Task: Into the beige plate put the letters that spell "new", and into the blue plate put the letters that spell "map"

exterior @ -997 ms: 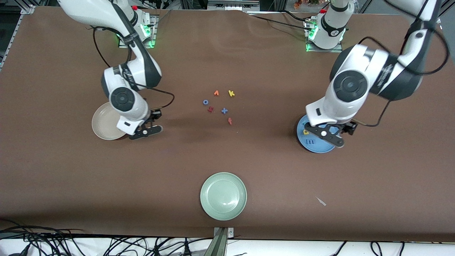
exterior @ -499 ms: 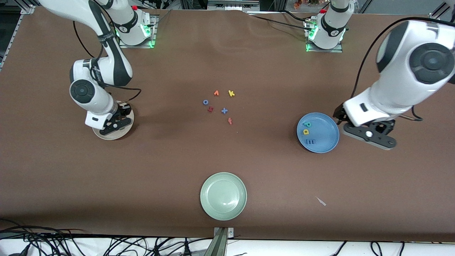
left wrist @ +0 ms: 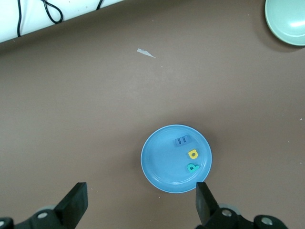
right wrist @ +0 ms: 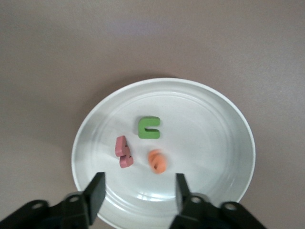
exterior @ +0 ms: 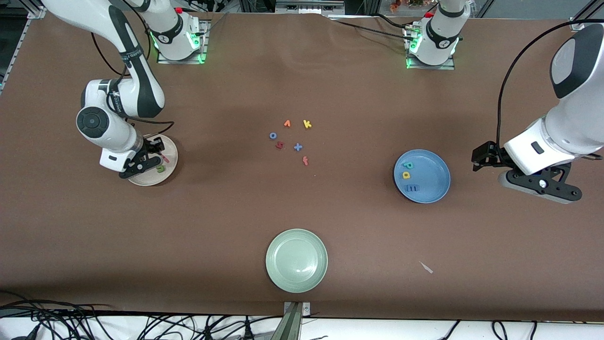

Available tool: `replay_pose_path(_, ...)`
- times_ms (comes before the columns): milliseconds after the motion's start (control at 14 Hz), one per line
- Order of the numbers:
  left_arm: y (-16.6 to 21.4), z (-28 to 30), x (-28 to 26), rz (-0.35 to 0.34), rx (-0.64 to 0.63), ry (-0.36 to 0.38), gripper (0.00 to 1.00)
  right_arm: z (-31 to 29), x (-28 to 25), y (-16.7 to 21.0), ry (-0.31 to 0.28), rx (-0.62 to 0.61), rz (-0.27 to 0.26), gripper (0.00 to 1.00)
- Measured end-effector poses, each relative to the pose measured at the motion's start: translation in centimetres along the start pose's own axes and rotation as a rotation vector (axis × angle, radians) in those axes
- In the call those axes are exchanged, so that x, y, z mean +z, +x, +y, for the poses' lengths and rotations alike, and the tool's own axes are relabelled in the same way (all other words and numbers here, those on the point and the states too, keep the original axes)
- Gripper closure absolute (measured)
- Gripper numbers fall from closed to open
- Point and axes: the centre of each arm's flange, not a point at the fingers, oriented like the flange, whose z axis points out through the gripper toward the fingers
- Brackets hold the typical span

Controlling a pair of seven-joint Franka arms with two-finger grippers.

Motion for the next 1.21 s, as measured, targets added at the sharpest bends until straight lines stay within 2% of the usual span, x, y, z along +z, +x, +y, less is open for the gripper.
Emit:
replay_pose_path(142, -0.9, 0.6, -2.3, 0.021, -0.079, 0.011, 0.0, 0.1, -2.3, 0.9, 0.019, 0.006, -0.049, 0.09)
replay_pose_path(214, -1.7, 0.6, -3.3, 0.024, -0.12, -0.01, 0.0, 0.1, -4.1, 1.6, 0.026, 0.012, -0.073, 0.01)
replay_pose_path(427, -4.4, -2.0, -4.1, 0.005, -0.226, -0.068, 0.0, -1.2, -9.7, 3.4, 0.034, 0.049, -0.132, 0.0)
replay_pose_path(570, -5.5, -3.0, -3.4, -0.018, -0.255, -0.058, 0.0, -2.5, -12.7, 4.0, 0.035, 0.075, -0.172, 0.0)
replay_pose_path(855, -7.3, -1.1, -3.0, -0.041, -0.244, -0.037, 0.0, -3.5, -17.6, 4.1, 0.037, 0.127, -0.228, 0.0)
replay_pose_path(1069, -8.7, -0.3, -3.9, -0.031, -0.24, -0.03, 0.0, -3.7, -21.0, 3.9, 0.043, 0.134, -0.246, 0.0)
replay_pose_path(1211, -9.4, -0.2, -4.1, -0.029, -0.243, -0.029, 0.0, -4.6, -23.2, 3.7, 0.045, 0.119, -0.226, 0.0)
